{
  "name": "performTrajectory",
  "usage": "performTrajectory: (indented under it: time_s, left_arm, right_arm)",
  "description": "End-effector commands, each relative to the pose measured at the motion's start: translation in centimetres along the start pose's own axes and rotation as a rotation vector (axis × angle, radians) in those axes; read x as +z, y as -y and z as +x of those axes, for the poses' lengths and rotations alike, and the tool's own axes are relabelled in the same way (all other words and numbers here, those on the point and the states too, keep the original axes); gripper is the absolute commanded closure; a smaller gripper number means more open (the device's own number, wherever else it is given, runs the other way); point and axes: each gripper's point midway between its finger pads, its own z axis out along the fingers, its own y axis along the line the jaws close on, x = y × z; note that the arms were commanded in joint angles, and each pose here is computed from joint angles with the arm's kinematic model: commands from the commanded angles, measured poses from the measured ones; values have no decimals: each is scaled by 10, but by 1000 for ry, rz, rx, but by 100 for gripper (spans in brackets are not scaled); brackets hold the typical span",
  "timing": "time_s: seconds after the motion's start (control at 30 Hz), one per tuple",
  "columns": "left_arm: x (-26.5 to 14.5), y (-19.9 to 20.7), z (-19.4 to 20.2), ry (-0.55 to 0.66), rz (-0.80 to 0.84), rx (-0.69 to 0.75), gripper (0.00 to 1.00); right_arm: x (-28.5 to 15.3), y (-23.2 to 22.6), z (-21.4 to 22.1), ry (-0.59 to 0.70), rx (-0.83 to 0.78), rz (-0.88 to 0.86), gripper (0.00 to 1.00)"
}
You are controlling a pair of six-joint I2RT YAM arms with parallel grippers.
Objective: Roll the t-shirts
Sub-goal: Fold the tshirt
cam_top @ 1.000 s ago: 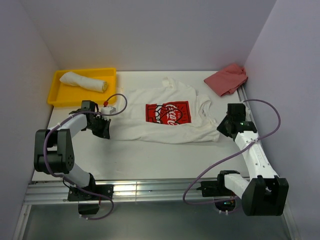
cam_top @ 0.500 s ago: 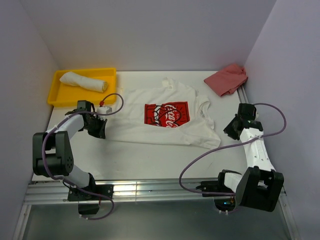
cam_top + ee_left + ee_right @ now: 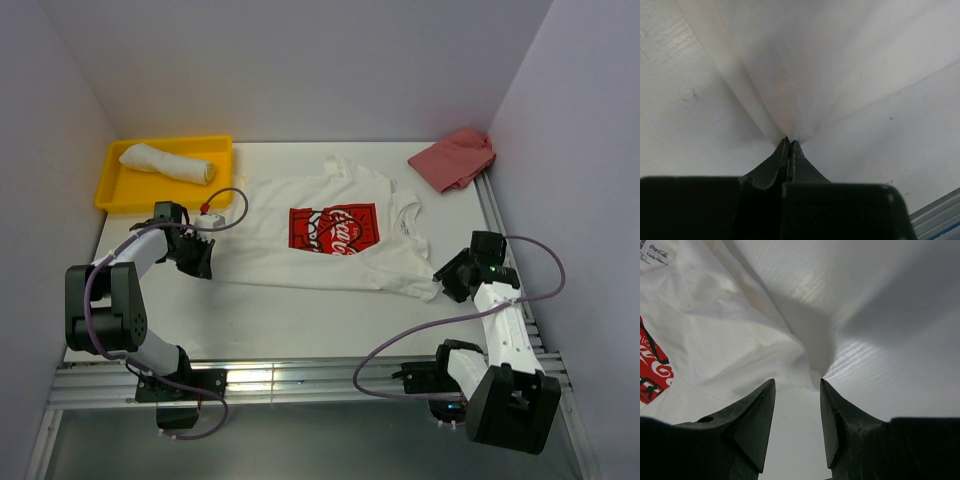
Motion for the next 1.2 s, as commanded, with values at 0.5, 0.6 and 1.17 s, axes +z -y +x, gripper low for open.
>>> performTrajectory:
  time_s: [0.5, 0.6, 1.17]
  left_arm:
    - [-6, 14, -4, 27, 84, 59, 100]
    - [-6, 14, -5, 24, 87, 59, 100]
    - [-3, 9, -6, 4, 82, 59, 100]
  right_arm:
    - [1, 21, 40, 0, 159, -14, 57]
    - [9, 22, 42, 0, 177, -18, 57]
    - [22, 10, 30, 82, 207, -100, 56]
